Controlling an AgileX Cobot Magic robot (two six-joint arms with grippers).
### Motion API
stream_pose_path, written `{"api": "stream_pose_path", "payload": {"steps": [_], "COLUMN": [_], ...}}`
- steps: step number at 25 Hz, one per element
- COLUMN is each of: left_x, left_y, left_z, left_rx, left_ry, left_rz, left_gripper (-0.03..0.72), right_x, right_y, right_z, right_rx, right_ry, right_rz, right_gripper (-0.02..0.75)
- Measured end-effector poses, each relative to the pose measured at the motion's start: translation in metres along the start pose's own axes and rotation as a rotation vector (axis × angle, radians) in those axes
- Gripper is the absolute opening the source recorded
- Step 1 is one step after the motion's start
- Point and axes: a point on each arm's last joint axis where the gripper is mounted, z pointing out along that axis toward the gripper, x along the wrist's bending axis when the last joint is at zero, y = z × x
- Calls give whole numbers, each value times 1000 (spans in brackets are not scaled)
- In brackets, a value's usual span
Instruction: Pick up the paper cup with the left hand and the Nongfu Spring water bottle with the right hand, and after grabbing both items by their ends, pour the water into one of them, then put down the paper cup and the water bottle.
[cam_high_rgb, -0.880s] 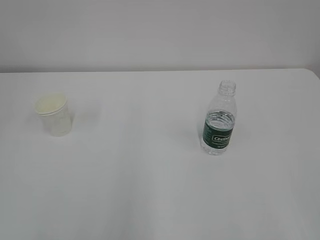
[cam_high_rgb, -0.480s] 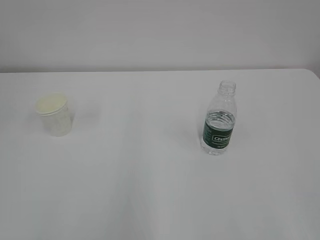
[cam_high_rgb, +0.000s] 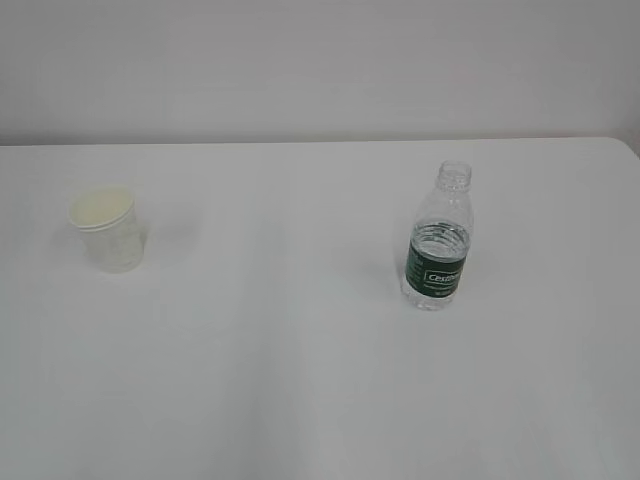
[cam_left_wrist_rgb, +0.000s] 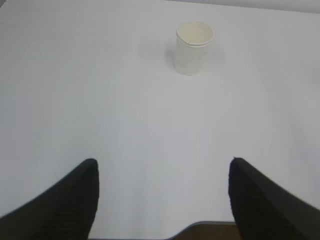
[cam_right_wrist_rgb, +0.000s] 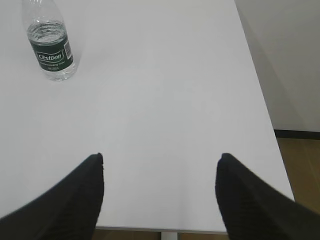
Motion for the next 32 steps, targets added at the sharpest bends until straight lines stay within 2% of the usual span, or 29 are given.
{"api": "stream_pose_path", "payload": {"steps": [25,30,32], "left_x": [0,0,-3], "left_y": [0,3,13], "left_z": [0,1,3], "left_rx": [-1,-6,-43], "left_ry": [0,-1,-15], "left_rz": [0,0,-4], "left_gripper": [585,585,585], "right_x": [0,0,2], "right_y": [0,11,16], "right_z": [0,-4,-4], "right_rx": [0,-104,-145], "right_ry": [0,10,28], "right_rz": [0,6,14], "right_gripper": [533,533,533]}}
